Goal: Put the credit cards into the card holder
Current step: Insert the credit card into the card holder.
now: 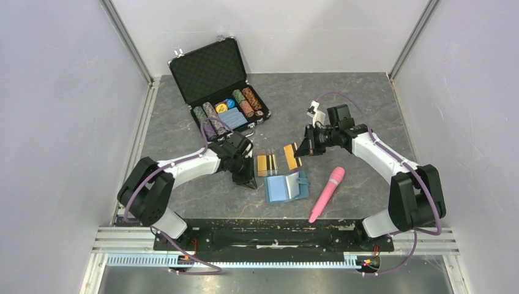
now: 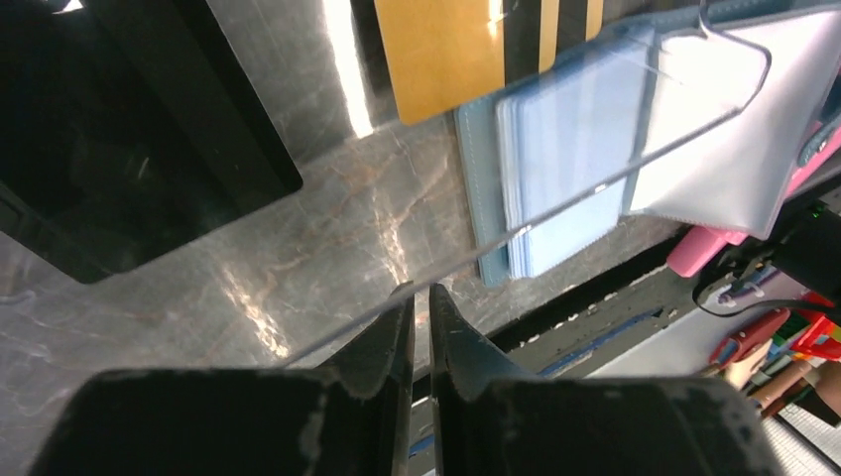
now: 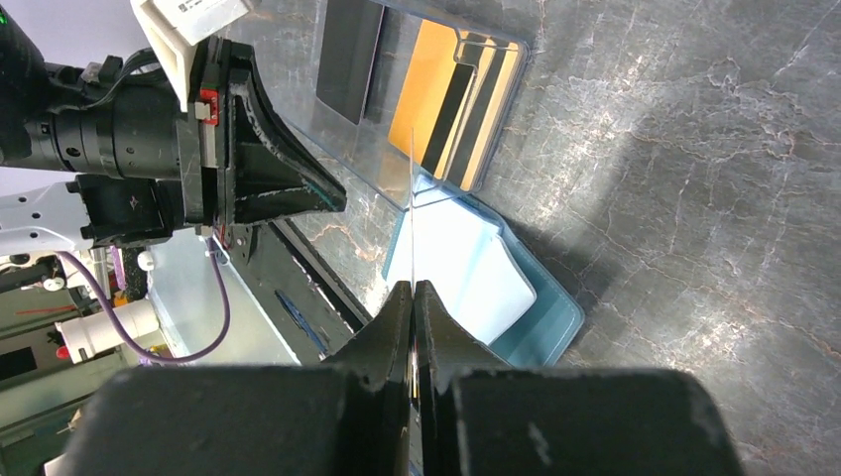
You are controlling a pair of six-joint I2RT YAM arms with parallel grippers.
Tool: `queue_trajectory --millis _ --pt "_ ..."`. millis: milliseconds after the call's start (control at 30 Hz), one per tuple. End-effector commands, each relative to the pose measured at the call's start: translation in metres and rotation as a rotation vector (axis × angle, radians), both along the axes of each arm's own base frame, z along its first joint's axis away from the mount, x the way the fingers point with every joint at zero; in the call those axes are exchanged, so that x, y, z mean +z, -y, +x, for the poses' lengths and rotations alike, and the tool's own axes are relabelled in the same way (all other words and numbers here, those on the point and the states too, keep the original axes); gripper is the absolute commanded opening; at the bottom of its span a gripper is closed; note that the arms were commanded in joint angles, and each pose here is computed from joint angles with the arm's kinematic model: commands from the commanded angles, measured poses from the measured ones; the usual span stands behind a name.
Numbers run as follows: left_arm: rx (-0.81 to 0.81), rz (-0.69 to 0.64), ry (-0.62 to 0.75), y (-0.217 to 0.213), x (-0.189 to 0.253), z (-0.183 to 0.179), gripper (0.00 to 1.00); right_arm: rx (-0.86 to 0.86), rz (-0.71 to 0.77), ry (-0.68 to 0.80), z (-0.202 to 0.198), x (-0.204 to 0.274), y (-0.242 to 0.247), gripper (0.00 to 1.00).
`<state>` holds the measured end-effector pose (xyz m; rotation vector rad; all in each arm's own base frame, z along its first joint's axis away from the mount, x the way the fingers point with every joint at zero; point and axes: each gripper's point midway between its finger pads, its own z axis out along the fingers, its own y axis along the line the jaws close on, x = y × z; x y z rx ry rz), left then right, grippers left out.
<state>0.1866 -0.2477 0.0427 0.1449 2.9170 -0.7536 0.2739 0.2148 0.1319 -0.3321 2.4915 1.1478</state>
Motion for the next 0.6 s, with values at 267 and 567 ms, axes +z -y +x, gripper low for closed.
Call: queue_trajectory --millis 267,567 --pt "0.013 0.086 0.138 0.017 0.002 0.060 0.06 0.013 0.002 0.023 -0.003 -0.003 0.003 0.00" --pt "0.036 0.098 0.170 0.045 0.001 0.105 0.04 0.023 0.010 0.004 -0.016 -0.012 0.005 0.00"
